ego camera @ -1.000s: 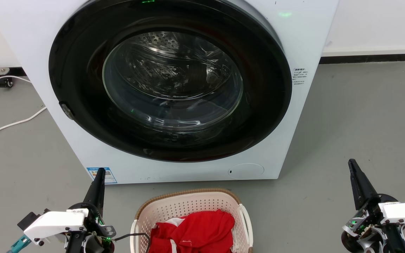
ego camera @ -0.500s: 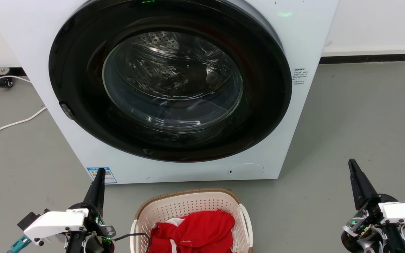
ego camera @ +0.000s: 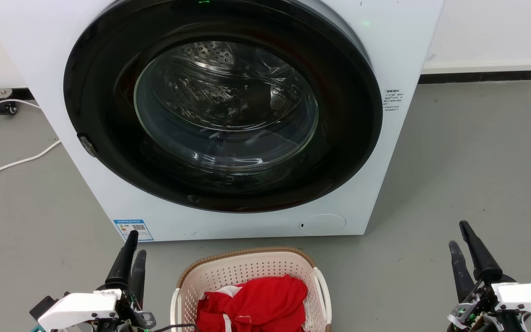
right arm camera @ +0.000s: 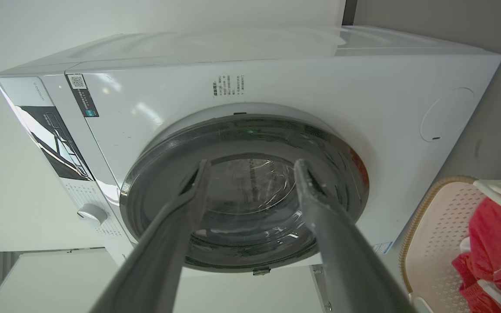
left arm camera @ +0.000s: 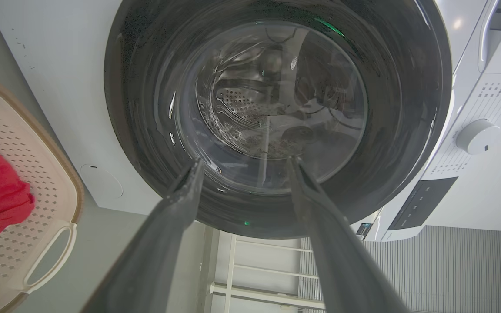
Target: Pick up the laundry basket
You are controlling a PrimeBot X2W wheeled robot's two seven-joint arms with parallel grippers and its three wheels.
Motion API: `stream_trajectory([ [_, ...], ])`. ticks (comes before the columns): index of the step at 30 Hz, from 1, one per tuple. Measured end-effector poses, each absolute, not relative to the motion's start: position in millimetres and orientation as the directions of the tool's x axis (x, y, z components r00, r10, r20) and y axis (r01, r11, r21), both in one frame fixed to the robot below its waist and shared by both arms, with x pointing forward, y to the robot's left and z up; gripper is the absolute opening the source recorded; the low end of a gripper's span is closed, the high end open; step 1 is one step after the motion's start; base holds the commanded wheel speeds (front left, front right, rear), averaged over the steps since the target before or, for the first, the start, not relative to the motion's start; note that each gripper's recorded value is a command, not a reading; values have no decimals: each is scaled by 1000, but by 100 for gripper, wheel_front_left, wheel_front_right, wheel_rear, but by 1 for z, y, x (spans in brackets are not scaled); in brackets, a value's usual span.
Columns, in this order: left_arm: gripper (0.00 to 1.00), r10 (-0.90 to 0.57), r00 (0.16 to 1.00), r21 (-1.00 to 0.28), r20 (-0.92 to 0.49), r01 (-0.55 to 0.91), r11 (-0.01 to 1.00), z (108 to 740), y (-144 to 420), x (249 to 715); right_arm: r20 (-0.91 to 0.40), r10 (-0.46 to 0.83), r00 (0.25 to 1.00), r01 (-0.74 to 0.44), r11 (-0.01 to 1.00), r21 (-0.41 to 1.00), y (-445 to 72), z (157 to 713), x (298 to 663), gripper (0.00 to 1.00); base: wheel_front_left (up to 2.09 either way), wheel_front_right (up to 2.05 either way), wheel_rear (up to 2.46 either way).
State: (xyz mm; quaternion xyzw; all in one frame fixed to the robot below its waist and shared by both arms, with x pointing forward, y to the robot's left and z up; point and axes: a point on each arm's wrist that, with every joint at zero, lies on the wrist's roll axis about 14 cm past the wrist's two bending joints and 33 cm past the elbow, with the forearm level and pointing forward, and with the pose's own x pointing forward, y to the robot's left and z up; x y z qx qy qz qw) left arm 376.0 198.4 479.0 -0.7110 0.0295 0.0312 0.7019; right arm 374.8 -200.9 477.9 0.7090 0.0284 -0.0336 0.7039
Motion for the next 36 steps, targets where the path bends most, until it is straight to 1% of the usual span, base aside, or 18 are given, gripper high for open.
stream_trajectory([
  [4,100,16,997,-997,-78,-78,-2,482,200,376,-89,-24,996,89,14,996,-203,478,374,100,0,0,0],
  [7,100,27,997,-997,-72,-73,37,484,201,377,-80,-39,996,82,56,995,-206,481,375,100,0,0,0],
  [11,100,39,997,-991,-61,-65,117,488,204,378,-67,-50,996,74,141,987,-209,486,375,100,0,0,0],
  [16,100,46,997,-970,-61,-70,231,492,204,379,-55,-52,997,67,278,958,-208,490,374,100,0,0,0],
  [25,100,40,997,-901,-71,-81,426,496,195,381,-24,-37,999,39,510,859,-203,500,374,100,0,0,0],
  [30,100,37,997,-853,-71,-80,515,497,190,381,-11,-26,1000,25,612,790,-199,504,373,100,0,0,0],
  [36,100,46,996,-794,-73,-86,602,497,188,380,-2,-21,1000,16,700,714,-196,505,371,100,0,0,0],
])
